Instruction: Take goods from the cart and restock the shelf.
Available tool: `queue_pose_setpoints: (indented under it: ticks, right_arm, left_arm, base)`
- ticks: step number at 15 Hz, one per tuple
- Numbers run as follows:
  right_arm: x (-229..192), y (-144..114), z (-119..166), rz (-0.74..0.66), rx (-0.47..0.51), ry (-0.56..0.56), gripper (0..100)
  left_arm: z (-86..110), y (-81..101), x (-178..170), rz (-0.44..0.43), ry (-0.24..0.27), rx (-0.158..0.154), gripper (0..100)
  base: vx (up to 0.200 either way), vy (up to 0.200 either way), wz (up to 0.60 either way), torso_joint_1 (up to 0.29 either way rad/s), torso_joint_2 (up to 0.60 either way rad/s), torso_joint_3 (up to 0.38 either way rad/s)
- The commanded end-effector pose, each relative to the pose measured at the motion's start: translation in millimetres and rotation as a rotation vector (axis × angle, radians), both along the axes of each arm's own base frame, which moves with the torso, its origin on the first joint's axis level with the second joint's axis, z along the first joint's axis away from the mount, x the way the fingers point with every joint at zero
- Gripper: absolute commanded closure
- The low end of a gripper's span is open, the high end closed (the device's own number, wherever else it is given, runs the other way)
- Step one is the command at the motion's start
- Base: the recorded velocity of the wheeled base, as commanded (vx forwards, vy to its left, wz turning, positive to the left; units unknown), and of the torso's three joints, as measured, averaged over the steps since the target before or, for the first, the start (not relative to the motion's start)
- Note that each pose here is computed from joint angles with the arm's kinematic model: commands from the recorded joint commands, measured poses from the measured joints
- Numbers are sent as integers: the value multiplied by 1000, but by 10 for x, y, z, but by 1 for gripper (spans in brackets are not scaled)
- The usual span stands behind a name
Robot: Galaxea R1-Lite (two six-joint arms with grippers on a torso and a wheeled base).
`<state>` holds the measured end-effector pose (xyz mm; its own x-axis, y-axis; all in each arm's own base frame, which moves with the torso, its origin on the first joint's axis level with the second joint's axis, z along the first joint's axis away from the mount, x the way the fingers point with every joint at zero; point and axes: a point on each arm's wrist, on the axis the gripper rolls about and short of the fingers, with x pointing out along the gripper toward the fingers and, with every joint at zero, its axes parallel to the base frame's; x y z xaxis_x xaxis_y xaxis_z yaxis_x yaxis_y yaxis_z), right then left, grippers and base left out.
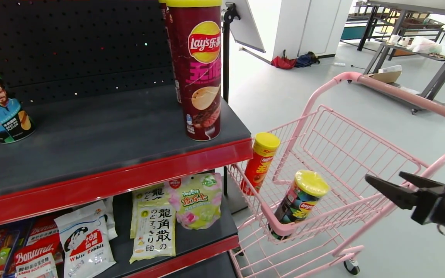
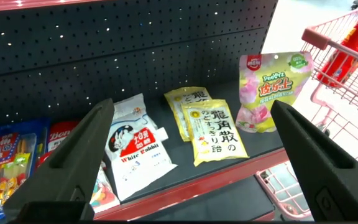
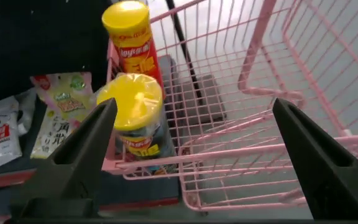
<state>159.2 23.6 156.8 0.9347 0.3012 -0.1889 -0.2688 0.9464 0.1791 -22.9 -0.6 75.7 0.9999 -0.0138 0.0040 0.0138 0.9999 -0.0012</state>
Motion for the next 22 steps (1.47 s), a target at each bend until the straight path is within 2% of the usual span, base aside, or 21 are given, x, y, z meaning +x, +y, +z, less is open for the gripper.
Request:
queue_pose_setpoints:
  ticks: [1, 5, 11, 16, 22]
  right_arm:
    - [297, 234, -423, 120, -16, 191, 0]
    - [267, 418, -465, 214, -31, 210, 0]
    - [436, 511, -569, 230, -45, 256, 0]
    - [624, 664, -745, 263, -54, 245, 0]
    - [758, 730, -858, 262, -55, 235, 0]
  left_arm:
    - [1, 0, 1, 0, 1, 0, 0]
    - [1, 0, 1, 0, 1, 0, 0]
    - [1, 0, 1, 0, 1, 0, 0]
    - [1, 0, 1, 0, 1, 0, 0]
    - [1, 0, 1, 0, 1, 0, 0]
  base:
    - [0, 0, 0, 0, 0, 0]
    - [0, 0, 0, 0, 0, 0]
    - [0, 0, 0, 0, 0, 0]
    - [0, 0, 0, 0, 0, 0]
    - [0, 0, 0, 0, 0, 0]
